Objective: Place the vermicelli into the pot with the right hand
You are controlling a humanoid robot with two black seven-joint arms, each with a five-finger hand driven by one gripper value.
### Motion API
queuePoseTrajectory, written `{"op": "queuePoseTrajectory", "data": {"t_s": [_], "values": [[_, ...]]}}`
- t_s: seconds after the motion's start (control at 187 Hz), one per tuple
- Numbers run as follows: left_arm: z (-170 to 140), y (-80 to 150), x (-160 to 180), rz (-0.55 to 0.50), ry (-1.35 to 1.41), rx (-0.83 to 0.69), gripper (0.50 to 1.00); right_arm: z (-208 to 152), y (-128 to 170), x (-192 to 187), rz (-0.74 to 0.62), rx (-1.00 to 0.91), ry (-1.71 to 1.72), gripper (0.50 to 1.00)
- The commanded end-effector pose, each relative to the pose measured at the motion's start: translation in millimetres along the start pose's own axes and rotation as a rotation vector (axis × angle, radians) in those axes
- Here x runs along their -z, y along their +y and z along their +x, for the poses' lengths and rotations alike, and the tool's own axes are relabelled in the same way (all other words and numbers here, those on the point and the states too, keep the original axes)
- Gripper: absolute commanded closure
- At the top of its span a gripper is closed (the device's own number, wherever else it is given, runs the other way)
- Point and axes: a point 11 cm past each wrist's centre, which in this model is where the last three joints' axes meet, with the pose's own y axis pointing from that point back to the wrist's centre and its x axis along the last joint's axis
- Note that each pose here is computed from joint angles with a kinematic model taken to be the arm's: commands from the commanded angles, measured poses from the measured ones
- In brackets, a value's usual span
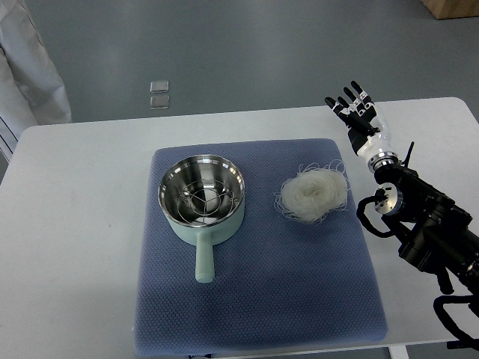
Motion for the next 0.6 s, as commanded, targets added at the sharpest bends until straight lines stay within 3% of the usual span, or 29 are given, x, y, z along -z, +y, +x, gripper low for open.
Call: {"op": "queuePoseTrajectory", "data": {"t_s": [0.0, 0.594], "values": [[0.0, 0.0, 0.0, 0.0, 0.0, 0.0, 0.5, -0.1, 0.1, -0.2, -0.001, 0.001, 0.001, 0.572], [0.0, 0.3, -2.2, -0.005, 0.003, -0.004, 0.5, 0.7, -0.5, 1.4, 0.002, 0.0, 0.003, 0.572]]}}
